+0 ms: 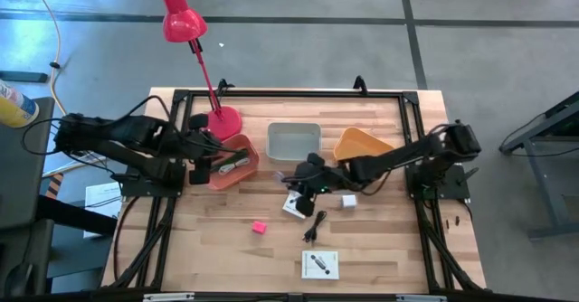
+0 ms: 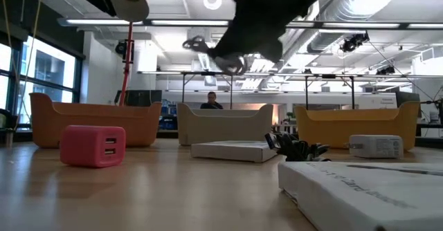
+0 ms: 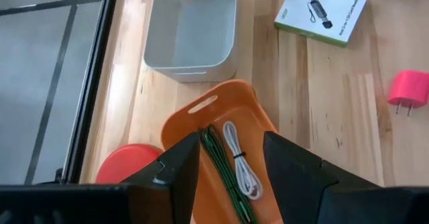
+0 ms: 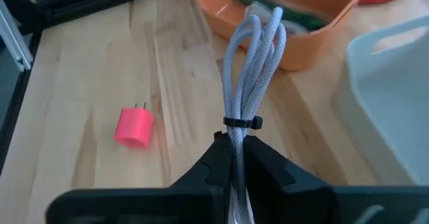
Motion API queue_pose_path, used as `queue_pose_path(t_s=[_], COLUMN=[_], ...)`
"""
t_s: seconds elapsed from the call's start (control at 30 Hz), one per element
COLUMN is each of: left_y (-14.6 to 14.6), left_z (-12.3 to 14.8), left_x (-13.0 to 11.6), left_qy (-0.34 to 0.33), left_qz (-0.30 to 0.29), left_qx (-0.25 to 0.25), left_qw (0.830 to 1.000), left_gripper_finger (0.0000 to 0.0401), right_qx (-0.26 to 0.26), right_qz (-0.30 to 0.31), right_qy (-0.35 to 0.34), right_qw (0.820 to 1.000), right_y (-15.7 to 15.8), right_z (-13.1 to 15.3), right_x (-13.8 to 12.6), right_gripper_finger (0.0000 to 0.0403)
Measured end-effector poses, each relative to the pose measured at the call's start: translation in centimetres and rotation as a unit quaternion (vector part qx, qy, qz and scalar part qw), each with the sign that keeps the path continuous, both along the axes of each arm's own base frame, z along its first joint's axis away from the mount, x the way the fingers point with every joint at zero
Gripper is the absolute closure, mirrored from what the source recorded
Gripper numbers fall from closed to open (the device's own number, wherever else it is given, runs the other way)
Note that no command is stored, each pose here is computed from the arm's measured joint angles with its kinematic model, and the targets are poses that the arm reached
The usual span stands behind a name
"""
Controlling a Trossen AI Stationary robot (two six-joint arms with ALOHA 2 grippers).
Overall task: Pick and place items into bin
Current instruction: Put the violet charger cable into the dark brown bin
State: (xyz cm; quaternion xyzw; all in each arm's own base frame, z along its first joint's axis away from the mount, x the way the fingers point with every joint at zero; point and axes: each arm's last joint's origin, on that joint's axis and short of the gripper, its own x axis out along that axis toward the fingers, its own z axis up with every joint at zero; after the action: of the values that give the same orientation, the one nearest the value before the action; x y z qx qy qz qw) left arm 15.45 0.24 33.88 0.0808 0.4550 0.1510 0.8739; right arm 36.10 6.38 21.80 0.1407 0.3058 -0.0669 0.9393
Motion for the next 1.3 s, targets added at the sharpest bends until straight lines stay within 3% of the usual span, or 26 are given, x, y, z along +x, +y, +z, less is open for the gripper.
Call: queue_pose_path(t_s=[0.23,0.43,0.67,0.8,1.07,1.3], left_y=[0.0,-0.1,-0.2,-0.2,-0.3,-1.1], left_z=[0.1,-0.6,-1.5,-1.6,-1.5,-1.3], left_x=[-0.1,0.3,0.7,0.7,0.8,3.3], left_qy=[-0.006,-0.011,-0.019,-0.019,-0.025,-0.068], left_qz=[0.003,-0.003,-0.005,-0.004,-0.01,-0.105], left_qx=[-0.01,-0.021,-0.039,-0.04,-0.049,-0.087], left_qw=[1.0,1.0,0.999,0.999,0.998,0.988], left_gripper_finger=[0.0249,0.0249,0.0249,0.0249,0.0249,0.0249], right_qx=[0.028,0.061,0.062,0.046,0.064,0.035], right_qz=[0.018,0.028,0.071,0.069,0.059,0.078], right_qy=[-0.031,-0.008,-0.007,0.009,0.02,0.066], right_qw=[0.999,0.998,0.996,0.997,0.996,0.994], right_y=[-0.9,-1.2,-0.8,-1.0,-1.1,0.1], right_z=[-2.4,-4.8,-4.3,-4.1,-4.1,-1.7], right_x=[2.3,3.7,5.6,5.7,5.5,3.3], right_gripper_finger=[0.038,0.0376,0.0367,0.0345,0.0278,0.0235])
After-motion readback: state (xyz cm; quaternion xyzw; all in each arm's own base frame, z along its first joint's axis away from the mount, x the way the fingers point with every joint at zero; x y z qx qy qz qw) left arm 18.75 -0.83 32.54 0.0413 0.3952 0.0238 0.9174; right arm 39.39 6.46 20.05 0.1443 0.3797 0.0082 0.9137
